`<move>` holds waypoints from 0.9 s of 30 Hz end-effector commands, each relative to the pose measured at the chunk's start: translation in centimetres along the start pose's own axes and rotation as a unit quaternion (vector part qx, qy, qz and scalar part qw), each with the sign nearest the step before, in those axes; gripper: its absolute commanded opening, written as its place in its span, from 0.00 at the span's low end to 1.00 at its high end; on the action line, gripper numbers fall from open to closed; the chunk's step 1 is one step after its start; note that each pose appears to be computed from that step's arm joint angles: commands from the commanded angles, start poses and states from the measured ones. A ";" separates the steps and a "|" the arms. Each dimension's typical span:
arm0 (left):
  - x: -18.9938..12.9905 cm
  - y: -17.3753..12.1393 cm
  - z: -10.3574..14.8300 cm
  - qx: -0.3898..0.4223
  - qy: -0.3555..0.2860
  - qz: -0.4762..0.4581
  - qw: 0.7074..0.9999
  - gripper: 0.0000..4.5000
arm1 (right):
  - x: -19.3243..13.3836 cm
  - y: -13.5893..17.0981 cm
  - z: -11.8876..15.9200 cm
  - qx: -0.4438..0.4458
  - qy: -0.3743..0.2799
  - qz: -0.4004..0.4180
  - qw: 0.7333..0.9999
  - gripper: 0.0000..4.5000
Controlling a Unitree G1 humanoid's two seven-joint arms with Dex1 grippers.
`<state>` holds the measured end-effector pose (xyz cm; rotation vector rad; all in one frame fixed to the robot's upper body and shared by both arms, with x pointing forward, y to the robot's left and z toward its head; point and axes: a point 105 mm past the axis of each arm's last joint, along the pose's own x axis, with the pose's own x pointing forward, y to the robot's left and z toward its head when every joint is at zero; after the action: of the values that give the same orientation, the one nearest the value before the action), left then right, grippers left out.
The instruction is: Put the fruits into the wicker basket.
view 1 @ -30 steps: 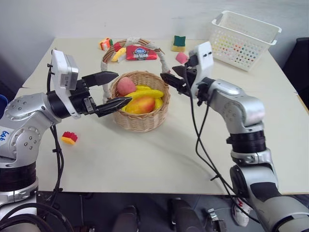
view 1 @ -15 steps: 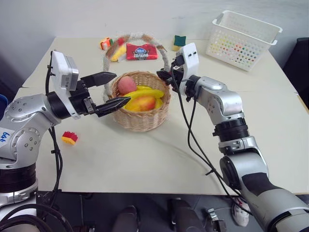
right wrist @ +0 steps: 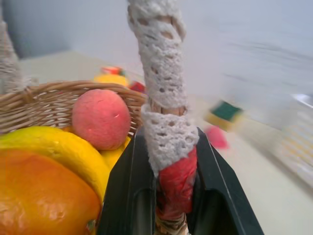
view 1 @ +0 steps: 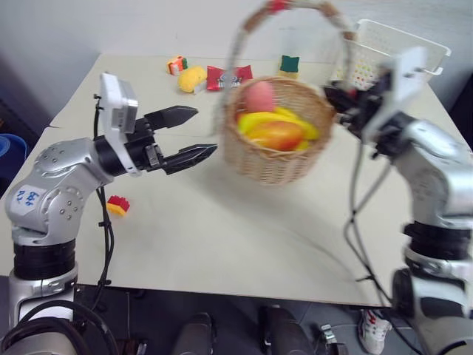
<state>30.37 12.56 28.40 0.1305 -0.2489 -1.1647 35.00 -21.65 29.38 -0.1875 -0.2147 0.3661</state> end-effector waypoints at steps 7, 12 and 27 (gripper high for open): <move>2.3 -0.8 0.6 0.010 -0.022 -0.068 0.997 1.00 | -7.5 -4.6 -2.1 -0.010 0.028 -0.144 0.989 0.07; 2.6 -0.8 0.4 0.006 -0.022 -0.083 0.996 1.00 | -9.4 -4.4 -3.2 0.029 0.026 -0.150 0.988 0.29; 0.8 -0.7 -2.1 -0.006 0.029 -0.108 0.994 1.00 | -24.4 -2.1 1.8 0.126 0.151 0.014 0.980 0.99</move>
<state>30.84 11.07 26.19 0.1571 -0.1703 -1.3740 14.23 -32.75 25.62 -0.0061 0.1821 0.3359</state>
